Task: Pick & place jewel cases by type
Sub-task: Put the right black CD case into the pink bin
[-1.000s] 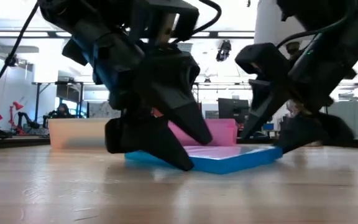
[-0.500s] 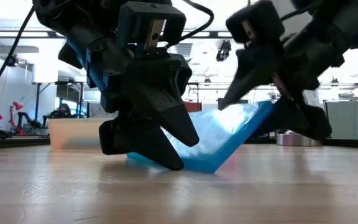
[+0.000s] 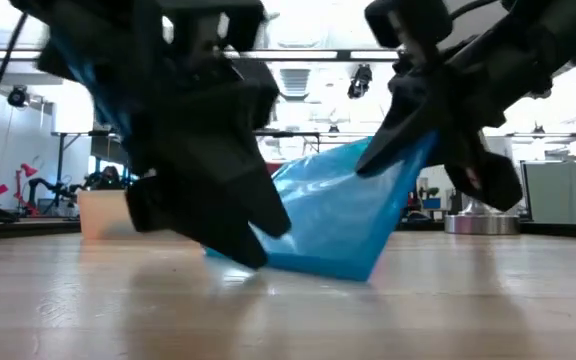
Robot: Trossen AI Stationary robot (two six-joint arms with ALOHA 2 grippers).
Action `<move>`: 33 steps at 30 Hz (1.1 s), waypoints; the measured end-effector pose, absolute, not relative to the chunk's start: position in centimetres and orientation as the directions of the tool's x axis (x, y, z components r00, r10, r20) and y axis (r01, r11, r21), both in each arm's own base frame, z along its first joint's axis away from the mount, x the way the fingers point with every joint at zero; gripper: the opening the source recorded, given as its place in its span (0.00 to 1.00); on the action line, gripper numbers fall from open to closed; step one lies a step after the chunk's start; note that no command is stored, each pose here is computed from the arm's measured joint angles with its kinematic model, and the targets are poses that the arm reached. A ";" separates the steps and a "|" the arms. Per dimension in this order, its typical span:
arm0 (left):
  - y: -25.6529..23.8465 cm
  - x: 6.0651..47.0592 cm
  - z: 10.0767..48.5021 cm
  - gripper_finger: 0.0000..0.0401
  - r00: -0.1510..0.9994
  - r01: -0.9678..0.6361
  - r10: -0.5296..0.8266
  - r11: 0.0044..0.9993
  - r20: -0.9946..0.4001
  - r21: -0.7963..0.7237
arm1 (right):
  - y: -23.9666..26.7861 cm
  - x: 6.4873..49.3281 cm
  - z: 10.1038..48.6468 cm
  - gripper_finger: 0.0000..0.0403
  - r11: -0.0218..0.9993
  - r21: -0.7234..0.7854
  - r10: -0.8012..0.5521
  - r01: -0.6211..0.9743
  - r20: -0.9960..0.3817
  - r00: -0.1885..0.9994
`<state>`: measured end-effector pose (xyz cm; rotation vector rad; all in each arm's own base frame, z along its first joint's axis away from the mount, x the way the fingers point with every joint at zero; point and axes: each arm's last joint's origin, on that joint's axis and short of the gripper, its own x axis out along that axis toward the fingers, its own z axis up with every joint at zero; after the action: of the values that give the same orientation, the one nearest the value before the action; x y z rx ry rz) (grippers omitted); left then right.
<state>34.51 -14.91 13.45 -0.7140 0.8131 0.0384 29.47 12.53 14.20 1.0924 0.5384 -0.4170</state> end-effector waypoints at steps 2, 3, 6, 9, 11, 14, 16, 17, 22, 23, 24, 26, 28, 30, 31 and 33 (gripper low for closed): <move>-15.9 33.7 14.5 0.45 0.736 -0.301 -0.165 0.789 -0.656 -0.536 | 13.1 29.1 14.7 0.04 0.414 0.722 -0.054 0.555 -0.589 0.806; -16.4 33.2 15.2 0.45 0.756 -0.327 -0.102 0.796 -0.646 -0.509 | 13.3 28.8 15.1 0.04 0.411 0.725 -0.078 0.553 -0.577 0.813; -17.6 30.5 18.1 0.45 0.805 -0.476 0.176 0.760 -0.566 -0.441 | 13.9 28.4 16.8 0.04 0.314 0.794 -0.211 0.521 -0.477 0.853; -18.2 27.3 20.7 0.45 0.805 -0.551 0.317 0.713 -0.502 -0.434 | 13.8 29.2 18.3 0.04 0.229 0.848 -0.332 0.478 -0.393 0.857; -18.2 25.9 22.9 0.45 0.833 -0.510 0.289 0.732 -0.473 -0.451 | 13.0 30.6 19.5 0.04 0.224 0.858 -0.379 0.462 -0.360 0.852; -18.0 24.5 26.6 0.45 0.898 -0.308 0.077 0.814 -0.434 -0.492 | 10.7 33.2 21.6 0.04 0.218 0.868 -0.463 0.446 -0.310 0.830; -17.2 23.9 28.9 0.45 0.913 -0.066 -0.179 0.821 -0.366 -0.568 | 8.6 34.8 22.7 0.04 0.243 0.854 -0.520 0.461 -0.287 0.805; -16.6 23.5 30.2 0.45 0.914 0.040 -0.272 0.798 -0.300 -0.601 | 7.4 35.6 23.3 0.04 0.249 0.849 -0.534 0.466 -0.282 0.797; -12.1 19.3 35.3 0.45 0.940 0.217 -0.330 0.779 -0.090 -0.589 | 2.0 40.0 24.5 0.05 0.204 0.870 -0.563 0.450 -0.271 0.780; -11.3 18.2 35.9 0.45 0.942 0.228 -0.327 0.785 -0.072 -0.577 | 1.4 40.8 24.3 0.05 0.177 0.877 -0.589 0.447 -0.270 0.762; -10.5 17.2 36.4 0.45 0.945 0.238 -0.324 0.791 -0.056 -0.564 | 0.8 41.6 24.0 0.05 0.149 0.883 -0.620 0.444 -0.267 0.738; -9.1 15.1 37.2 0.45 0.947 0.259 -0.320 0.794 -0.016 -0.550 | 0.0 43.5 23.6 0.05 0.099 0.905 -0.655 0.413 -0.253 0.712; -7.8 13.3 37.4 0.45 0.950 0.269 -0.313 0.796 0.012 -0.543 | -0.6 45.5 22.9 0.05 0.056 0.922 -0.672 0.383 -0.249 0.698; -6.8 11.8 37.3 0.45 0.950 0.281 -0.310 0.794 0.039 -0.540 | -1.5 47.8 21.6 0.06 0.026 0.930 -0.681 0.366 -0.252 0.687; -6.4 11.2 37.0 0.45 0.950 0.284 -0.310 0.795 0.043 -0.537 | -2.0 48.8 20.8 0.06 0.020 0.928 -0.689 0.371 -0.256 0.678; -5.7 10.2 36.6 0.45 0.948 0.297 -0.310 0.791 0.068 -0.536 | -3.0 50.7 19.6 0.09 0.002 0.933 -0.718 0.360 -0.249 0.650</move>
<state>10.16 -5.73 36.57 -0.5726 0.0235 -0.3263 50.70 -2.97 19.57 1.3164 -0.3393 -0.8710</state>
